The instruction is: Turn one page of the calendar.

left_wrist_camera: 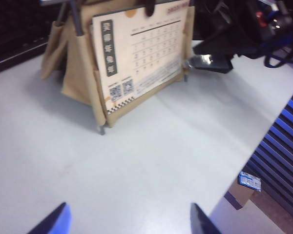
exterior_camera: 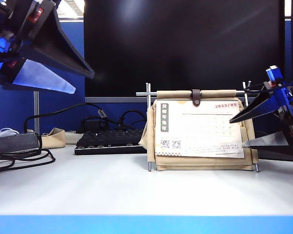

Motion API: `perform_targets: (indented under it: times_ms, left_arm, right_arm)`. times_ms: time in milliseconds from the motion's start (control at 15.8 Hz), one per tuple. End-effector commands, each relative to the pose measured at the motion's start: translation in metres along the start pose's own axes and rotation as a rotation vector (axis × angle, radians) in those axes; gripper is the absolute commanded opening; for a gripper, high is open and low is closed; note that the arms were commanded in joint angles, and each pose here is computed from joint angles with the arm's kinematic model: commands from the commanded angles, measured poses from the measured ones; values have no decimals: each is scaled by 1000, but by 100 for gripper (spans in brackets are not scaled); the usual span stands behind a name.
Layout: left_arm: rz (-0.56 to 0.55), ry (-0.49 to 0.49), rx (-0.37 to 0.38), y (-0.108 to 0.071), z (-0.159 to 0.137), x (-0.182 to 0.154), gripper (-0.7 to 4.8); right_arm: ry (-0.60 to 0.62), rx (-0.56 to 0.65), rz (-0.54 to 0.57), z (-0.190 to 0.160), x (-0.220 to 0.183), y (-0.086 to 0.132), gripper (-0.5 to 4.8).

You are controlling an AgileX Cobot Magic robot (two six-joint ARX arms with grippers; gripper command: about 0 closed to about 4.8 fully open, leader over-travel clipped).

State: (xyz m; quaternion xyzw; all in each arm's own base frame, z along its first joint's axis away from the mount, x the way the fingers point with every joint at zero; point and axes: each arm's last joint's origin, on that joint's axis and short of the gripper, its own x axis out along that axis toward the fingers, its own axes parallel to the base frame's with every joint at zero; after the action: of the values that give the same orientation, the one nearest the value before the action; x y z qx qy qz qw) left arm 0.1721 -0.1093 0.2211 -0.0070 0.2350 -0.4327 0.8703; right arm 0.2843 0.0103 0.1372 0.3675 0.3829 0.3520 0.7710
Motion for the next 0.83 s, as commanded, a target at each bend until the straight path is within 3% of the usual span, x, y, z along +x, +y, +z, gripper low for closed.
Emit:
perform_targets:
  times_ms: [63, 317, 825]
  left_arm:
    - [-7, -18, 13, -1, 3, -1, 323]
    - [-7, -18, 12, -1, 3, -1, 323]
    - [-3, -18, 12, 0, 3, 0, 323]
  right_arm:
    - [-23, -47, -14, 3, 0, 2, 284]
    - [-46, -63, -78, 3, 1, -3, 285]
    - [-45, -90, -72, 2, 6, -11, 284]
